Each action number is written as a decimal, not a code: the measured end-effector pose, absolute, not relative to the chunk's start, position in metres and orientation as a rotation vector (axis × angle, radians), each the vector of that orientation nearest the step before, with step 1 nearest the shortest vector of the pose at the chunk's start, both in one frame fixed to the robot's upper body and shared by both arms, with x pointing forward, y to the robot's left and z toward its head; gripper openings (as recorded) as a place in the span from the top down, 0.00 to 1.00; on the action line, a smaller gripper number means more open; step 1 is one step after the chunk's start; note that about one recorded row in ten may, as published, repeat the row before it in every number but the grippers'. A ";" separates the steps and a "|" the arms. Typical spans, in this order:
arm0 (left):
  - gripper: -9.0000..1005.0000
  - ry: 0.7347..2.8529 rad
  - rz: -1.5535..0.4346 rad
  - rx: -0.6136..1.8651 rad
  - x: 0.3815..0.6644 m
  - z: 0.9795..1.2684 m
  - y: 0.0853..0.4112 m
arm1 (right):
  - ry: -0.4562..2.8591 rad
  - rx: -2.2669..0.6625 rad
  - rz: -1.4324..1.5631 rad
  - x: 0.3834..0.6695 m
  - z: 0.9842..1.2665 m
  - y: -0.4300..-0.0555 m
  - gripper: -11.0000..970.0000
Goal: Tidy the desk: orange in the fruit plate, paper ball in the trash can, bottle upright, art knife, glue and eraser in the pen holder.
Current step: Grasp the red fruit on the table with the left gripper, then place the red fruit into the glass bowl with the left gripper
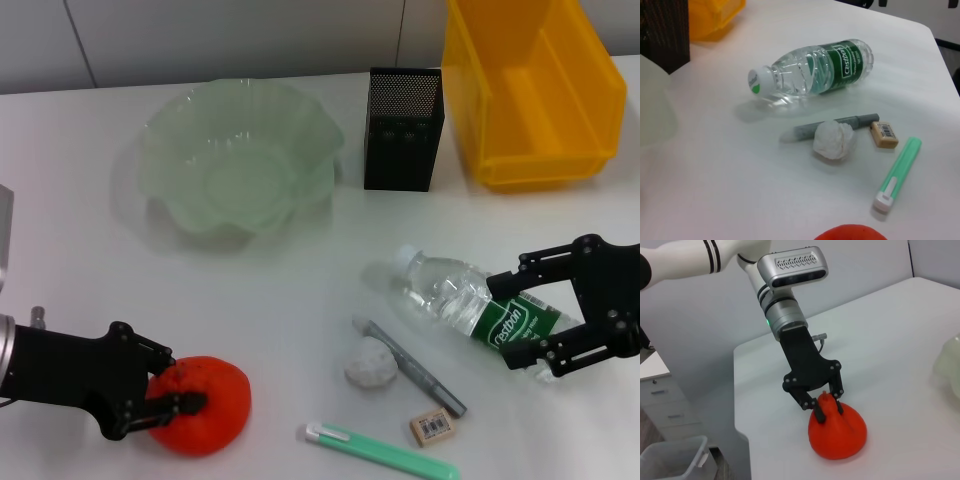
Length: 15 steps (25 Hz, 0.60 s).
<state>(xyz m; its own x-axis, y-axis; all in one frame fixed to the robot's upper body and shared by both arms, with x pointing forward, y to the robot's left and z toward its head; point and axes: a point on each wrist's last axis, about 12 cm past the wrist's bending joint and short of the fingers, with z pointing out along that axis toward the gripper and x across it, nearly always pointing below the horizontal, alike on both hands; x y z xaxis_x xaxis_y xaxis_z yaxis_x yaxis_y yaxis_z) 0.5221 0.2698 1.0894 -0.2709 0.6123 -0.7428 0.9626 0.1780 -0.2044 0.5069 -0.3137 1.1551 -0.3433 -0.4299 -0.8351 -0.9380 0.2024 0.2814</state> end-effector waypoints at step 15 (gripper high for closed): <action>0.82 1.790 -0.964 1.280 0.546 1.155 0.263 | 1.863 -1.262 1.088 0.507 1.154 -0.312 0.20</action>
